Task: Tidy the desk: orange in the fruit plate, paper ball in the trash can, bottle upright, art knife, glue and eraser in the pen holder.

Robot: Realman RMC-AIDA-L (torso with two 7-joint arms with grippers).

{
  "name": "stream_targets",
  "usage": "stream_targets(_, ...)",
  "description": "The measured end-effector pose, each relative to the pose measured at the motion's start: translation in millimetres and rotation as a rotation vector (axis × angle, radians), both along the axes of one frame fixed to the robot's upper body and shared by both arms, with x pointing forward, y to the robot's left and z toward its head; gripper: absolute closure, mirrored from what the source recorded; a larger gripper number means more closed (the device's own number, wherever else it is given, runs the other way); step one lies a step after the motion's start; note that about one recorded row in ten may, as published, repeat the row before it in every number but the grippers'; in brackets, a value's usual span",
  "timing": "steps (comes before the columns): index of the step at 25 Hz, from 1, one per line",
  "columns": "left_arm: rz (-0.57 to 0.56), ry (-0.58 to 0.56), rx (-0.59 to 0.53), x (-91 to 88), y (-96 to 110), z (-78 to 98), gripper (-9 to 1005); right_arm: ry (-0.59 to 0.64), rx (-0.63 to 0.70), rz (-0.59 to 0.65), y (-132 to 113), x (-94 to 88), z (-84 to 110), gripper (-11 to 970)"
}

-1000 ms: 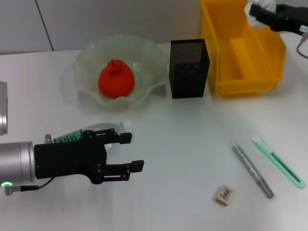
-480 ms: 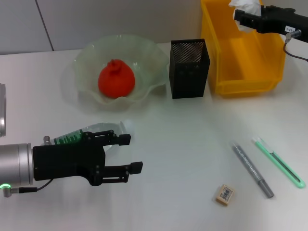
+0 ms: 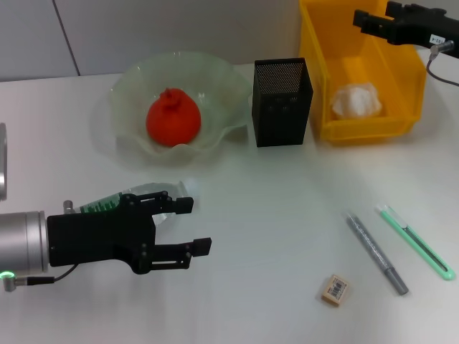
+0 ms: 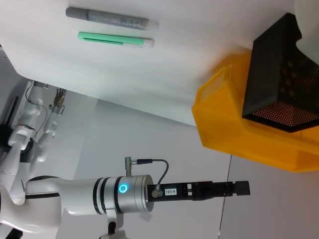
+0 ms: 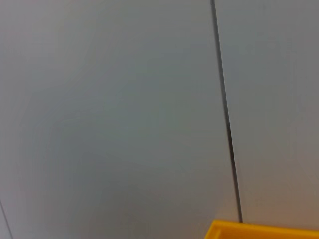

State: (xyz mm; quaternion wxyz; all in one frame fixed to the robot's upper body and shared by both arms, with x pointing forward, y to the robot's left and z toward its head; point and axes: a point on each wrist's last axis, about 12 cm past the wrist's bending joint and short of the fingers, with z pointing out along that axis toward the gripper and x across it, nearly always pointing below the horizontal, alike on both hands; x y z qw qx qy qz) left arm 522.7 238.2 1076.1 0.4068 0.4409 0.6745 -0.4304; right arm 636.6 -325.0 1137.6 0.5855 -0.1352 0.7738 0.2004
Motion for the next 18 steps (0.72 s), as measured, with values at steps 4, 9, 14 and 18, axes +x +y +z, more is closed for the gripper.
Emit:
stream_targets(4,-0.001,-0.001,-0.001,0.5,0,0.5,218,-0.025,0.04,-0.015,-3,-0.5,4.7,193)
stream_targets(9,-0.004,-0.006,-0.004,2.5,-2,2.6,218,-0.131,0.198,0.012,-10,-15.0,18.5,193)
stream_targets(14,0.004,-0.011,-0.01,4.4,-1,4.2,218,-0.26,0.348,0.121,-28,-50.7,28.8,193)
stream_targets(18,0.016,-0.019,-0.022,6.9,-2,6.5,218,-0.276,0.406,0.238,-38,-74.9,28.8,193)
